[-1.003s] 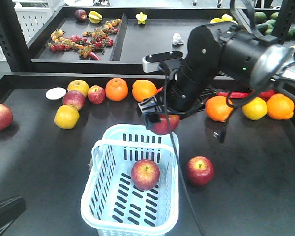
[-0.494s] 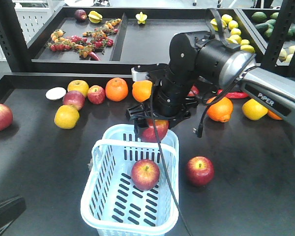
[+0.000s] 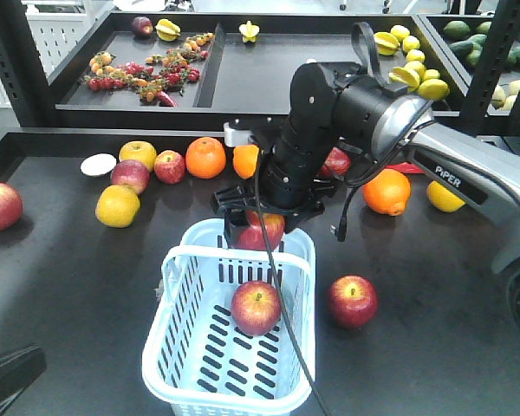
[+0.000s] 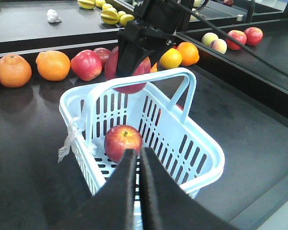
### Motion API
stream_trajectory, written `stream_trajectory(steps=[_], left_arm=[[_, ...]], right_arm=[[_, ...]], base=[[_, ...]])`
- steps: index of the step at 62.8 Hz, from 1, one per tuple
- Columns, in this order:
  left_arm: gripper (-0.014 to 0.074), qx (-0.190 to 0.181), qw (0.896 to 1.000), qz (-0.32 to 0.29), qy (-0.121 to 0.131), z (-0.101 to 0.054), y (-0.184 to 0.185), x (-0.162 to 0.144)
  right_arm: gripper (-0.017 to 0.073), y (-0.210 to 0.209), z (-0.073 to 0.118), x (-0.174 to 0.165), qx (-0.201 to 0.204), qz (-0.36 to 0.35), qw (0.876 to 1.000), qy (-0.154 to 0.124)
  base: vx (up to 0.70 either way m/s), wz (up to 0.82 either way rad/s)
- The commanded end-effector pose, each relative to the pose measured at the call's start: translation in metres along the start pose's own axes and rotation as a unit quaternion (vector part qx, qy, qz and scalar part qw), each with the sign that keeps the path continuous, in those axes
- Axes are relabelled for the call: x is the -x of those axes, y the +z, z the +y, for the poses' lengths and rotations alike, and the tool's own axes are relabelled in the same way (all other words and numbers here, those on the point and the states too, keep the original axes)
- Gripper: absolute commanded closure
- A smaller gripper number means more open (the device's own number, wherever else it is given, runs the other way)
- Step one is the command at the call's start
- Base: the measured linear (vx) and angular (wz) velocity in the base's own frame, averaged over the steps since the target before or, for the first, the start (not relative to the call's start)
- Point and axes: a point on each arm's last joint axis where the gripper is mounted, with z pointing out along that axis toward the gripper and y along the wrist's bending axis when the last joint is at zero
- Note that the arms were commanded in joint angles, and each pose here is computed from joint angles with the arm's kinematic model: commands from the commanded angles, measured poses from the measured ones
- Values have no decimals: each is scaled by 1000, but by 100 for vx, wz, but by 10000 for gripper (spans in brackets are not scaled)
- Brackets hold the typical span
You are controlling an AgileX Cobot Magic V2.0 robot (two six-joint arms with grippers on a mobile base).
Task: Pick three apples into basket with both arms
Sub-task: 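Open the right gripper to drop the apple into the basket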
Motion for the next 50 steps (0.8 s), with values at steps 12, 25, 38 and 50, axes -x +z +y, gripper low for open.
stream_trajectory(steps=[12,25,38,50], left_arm=[[599,-15,1000,-18,3,-5,-1,10],[599,-15,1000,-18,3,-5,-1,10],[599,-15,1000,-18,3,-5,-1,10],[599,-15,1000,-18,3,-5,-1,10]], right_arm=[[-79,-30,2,4,-7,-46,998,31],[-71,-46,1,9,-29,-62,997,21],[-48,-81,-4,11,-87,-103,991,10],[-10,-115,-10,4,-150,-143,978,7]], base=[[0,0],[0,0],[0,0],[0,0]])
